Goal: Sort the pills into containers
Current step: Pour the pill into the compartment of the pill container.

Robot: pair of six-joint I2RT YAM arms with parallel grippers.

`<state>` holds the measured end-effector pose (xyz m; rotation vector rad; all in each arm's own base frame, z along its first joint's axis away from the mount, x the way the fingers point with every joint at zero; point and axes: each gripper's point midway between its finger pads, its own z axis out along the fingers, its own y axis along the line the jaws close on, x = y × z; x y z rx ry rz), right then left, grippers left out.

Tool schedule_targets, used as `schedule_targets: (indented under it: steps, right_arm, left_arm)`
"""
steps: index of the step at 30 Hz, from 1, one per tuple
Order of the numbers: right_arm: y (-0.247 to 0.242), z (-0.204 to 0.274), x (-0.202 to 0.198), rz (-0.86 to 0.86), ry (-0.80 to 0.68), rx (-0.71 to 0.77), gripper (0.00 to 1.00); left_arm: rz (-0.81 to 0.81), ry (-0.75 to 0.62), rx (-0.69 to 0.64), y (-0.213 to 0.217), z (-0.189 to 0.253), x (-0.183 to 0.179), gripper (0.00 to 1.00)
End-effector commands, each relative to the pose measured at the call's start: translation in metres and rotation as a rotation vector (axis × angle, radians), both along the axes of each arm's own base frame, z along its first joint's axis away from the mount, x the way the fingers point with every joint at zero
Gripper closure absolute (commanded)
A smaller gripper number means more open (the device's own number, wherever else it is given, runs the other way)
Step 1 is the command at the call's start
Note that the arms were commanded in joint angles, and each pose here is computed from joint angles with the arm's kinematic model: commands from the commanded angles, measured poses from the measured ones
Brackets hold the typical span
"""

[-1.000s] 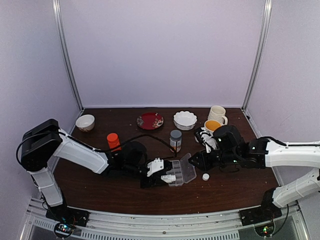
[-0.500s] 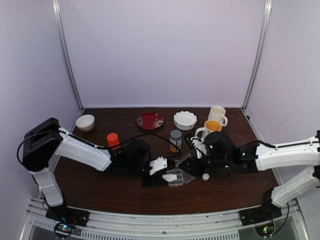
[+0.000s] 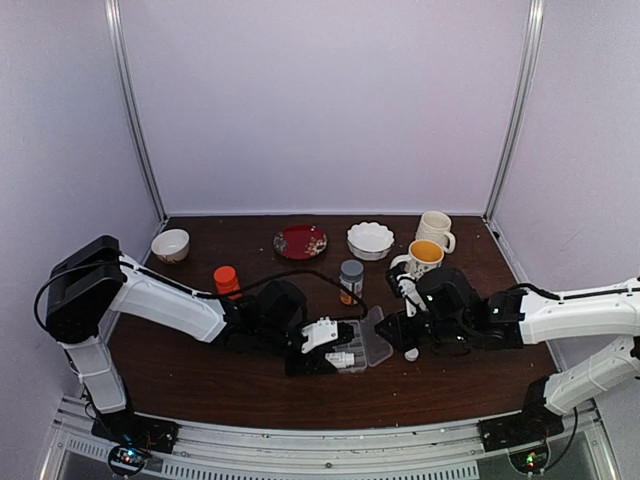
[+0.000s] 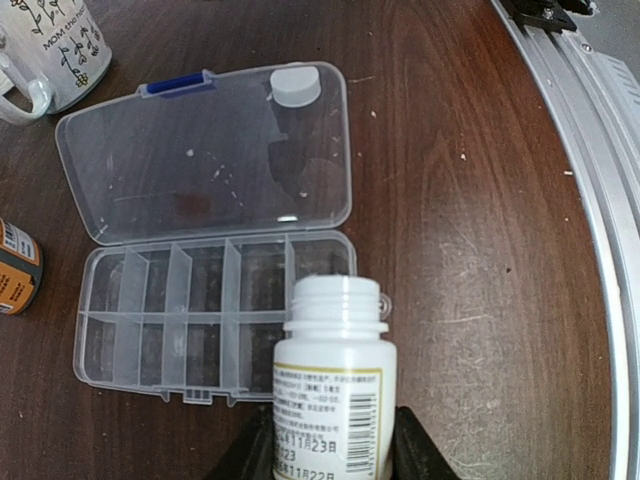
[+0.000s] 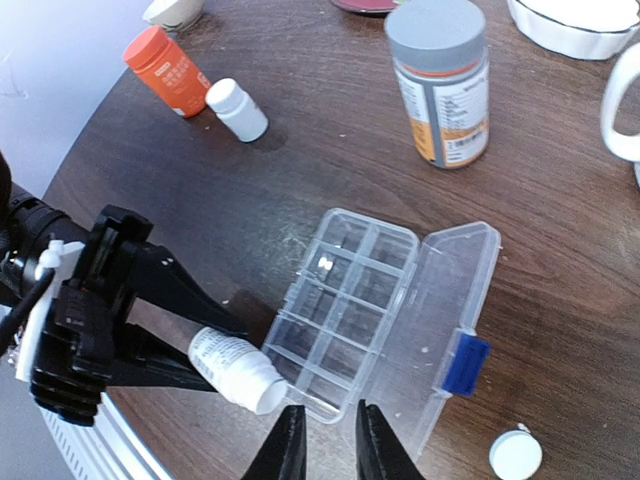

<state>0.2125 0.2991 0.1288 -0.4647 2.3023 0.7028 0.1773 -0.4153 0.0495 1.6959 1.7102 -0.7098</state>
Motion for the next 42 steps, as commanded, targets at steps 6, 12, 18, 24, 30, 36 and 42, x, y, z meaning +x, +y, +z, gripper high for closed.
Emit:
schedule_targets:
  steps: [6,12,18,24,30,36,42]
  right_arm:
    - [-0.024,-0.005,0.005,-0.076,0.002,-0.03,0.8]
    - [-0.027,-0.014,0.004,-0.091,0.022,-0.049,0.8]
    - [-0.03,-0.015,0.004,-0.096,0.02,-0.05,0.8]
    - [-0.031,-0.016,0.005,-0.099,0.02,-0.049,0.8]
    - [-0.033,-0.014,0.005,-0.103,0.014,-0.046,0.8]
    - [-0.032,-0.016,0.004,-0.1,0.019,-0.047,0.8]
    - [-0.032,-0.017,0.004,-0.099,0.021,-0.049,0.8]
  left_arm:
    - [-0.019,-0.014,0.012,-0.011,-0.002,-0.001,1.0]
    - [-0.012,-0.004,0.016,-0.012,-0.004,0.0,1.0]
    - [-0.001,-0.005,0.014,-0.014,-0.005,0.002,1.0]
    - [0.002,-0.003,0.034,-0.013,-0.001,0.002,1.0]
    - [0.007,-0.002,0.027,-0.012,0.008,0.002,1.0]
    - [0.024,-0.015,0.033,-0.011,0.016,0.005,1.0]
    - [0.02,-0.007,0.047,-0.008,0.018,0.001,1.0]
